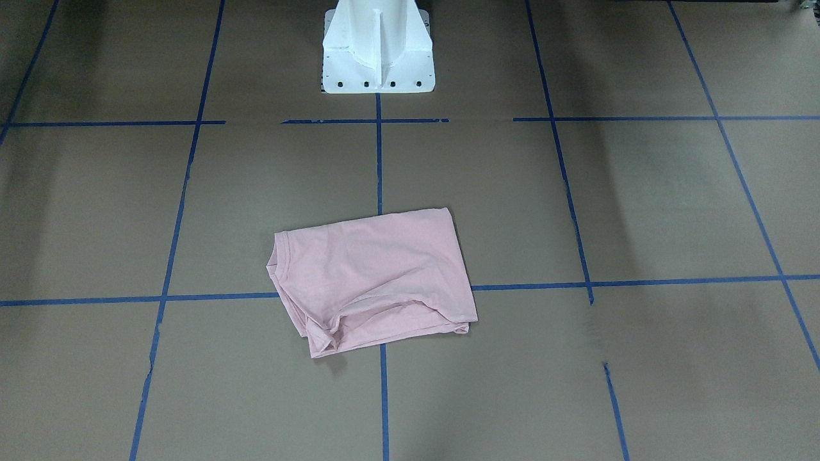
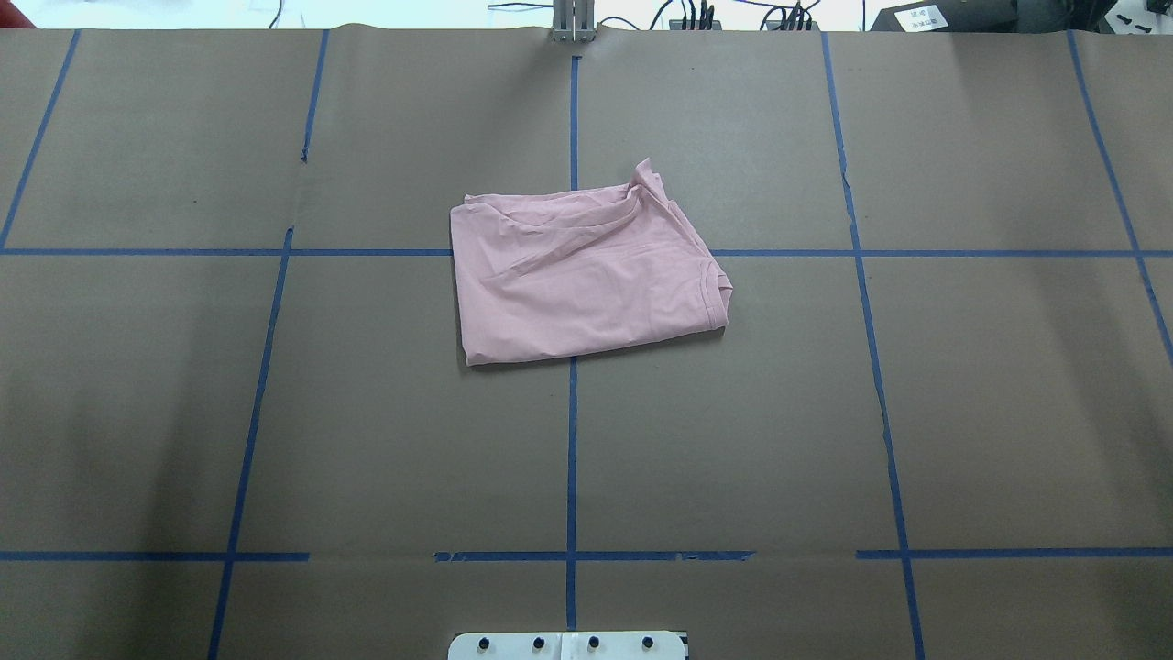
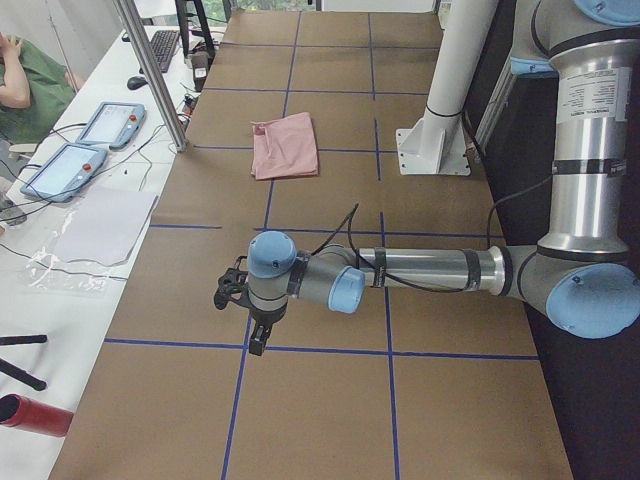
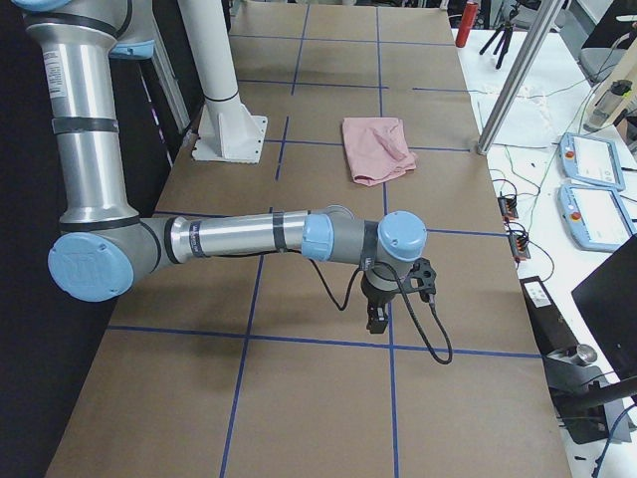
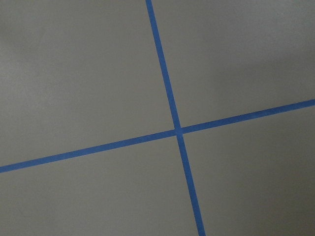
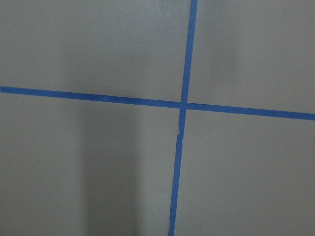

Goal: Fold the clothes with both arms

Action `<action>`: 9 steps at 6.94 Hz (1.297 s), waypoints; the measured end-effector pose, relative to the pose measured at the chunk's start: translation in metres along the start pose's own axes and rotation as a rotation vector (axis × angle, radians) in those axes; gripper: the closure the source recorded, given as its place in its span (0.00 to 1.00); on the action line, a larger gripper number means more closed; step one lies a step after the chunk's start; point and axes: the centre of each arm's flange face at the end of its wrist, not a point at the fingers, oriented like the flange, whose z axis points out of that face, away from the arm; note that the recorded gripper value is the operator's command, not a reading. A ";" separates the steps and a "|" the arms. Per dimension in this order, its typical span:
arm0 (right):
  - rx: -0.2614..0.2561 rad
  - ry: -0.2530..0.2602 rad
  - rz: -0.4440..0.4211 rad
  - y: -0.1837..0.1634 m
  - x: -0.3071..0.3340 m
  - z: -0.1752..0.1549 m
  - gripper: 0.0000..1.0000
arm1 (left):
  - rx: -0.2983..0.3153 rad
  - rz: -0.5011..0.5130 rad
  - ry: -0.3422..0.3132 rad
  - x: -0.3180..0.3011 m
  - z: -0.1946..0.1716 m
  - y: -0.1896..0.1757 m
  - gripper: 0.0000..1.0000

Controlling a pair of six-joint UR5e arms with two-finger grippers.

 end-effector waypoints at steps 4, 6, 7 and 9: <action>0.051 0.033 0.059 0.024 0.016 0.030 0.00 | -0.029 -0.009 -0.024 0.006 0.001 -0.014 0.00; 0.048 0.024 0.067 0.024 0.015 0.031 0.00 | -0.058 -0.031 -0.019 0.002 0.006 -0.008 0.00; 0.047 0.018 0.072 0.024 0.014 0.031 0.00 | -0.090 -0.055 -0.015 0.001 0.008 -0.005 0.00; 0.047 0.011 0.076 0.025 0.013 0.030 0.00 | -0.127 -0.084 -0.013 -0.001 0.010 -0.001 0.00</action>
